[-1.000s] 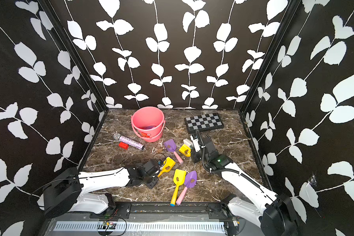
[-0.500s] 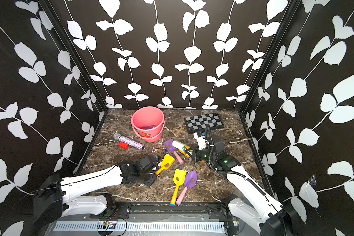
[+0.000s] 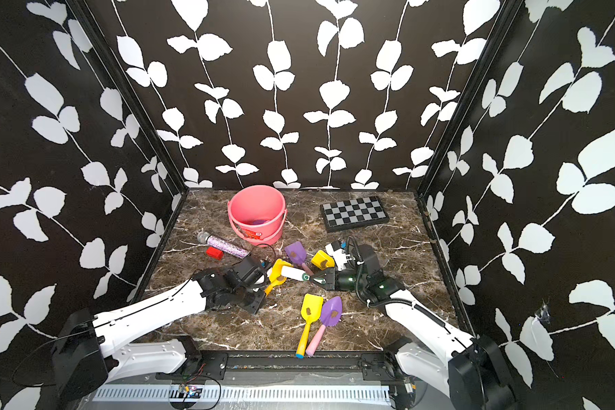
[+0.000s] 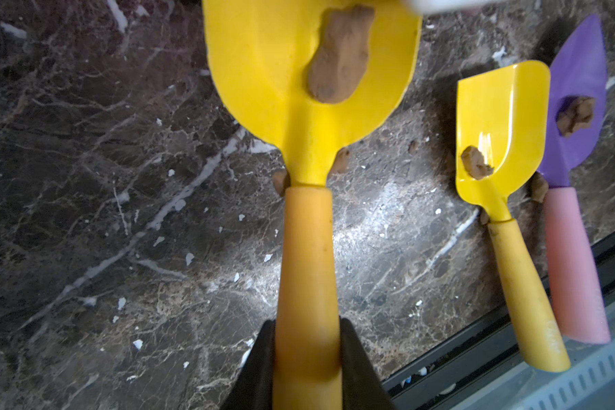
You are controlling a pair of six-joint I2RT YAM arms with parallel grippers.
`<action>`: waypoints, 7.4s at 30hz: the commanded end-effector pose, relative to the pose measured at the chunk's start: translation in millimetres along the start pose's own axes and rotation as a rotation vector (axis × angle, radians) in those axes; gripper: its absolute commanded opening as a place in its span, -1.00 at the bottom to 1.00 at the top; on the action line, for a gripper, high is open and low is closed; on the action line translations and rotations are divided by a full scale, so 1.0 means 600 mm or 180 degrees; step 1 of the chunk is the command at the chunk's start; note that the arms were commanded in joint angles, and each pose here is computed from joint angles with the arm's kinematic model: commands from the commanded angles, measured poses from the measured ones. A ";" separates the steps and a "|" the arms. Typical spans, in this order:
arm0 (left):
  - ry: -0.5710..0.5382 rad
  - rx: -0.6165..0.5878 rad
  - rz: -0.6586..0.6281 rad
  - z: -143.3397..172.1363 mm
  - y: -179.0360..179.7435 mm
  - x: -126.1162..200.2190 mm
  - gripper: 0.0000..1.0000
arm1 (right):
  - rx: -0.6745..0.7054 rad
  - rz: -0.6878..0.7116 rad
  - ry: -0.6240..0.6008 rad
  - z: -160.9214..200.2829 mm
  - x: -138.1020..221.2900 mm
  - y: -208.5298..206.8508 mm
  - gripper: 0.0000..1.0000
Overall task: Brush the soil off the hand trowel and place it into the bucket
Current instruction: Brush off the soil from the hand trowel.
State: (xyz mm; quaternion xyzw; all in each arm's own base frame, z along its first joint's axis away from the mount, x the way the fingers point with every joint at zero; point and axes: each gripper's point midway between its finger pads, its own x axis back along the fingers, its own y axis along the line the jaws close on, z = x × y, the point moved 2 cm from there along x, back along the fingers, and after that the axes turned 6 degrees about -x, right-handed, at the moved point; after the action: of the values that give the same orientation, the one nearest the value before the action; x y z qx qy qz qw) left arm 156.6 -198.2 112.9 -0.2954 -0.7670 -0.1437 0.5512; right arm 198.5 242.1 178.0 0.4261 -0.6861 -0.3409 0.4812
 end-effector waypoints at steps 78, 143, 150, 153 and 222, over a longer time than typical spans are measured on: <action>-0.0002 0.0313 -0.0109 0.020 0.054 0.042 -1.00 | 0.0181 -0.0318 0.0053 -0.045 -0.058 0.039 -1.00; -0.0234 0.0358 -0.0063 0.003 0.052 0.040 -1.00 | -0.0415 -0.0582 0.0122 -0.035 -0.138 0.005 -1.00; -0.0247 0.0387 -0.0095 0.009 0.056 0.036 -1.00 | -0.0641 -0.0432 -0.0069 -0.062 -0.122 -0.027 -1.00; -0.0267 0.0387 -0.0103 0.010 0.057 0.036 -1.00 | -0.0738 -0.0363 -0.0183 -0.074 -0.106 -0.035 -1.00; -0.0166 0.1753 0.1369 -0.013 0.057 0.139 -1.00 | 0.5431 0.1200 0.0935 0.075 -0.105 0.078 -1.00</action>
State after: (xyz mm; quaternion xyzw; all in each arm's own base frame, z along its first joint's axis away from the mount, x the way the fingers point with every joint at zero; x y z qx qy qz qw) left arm 162.9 -150.2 170.2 -0.2842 -0.6981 0.1920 0.6285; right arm 152.8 308.6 175.1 0.5493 -0.7131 0.3883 0.1973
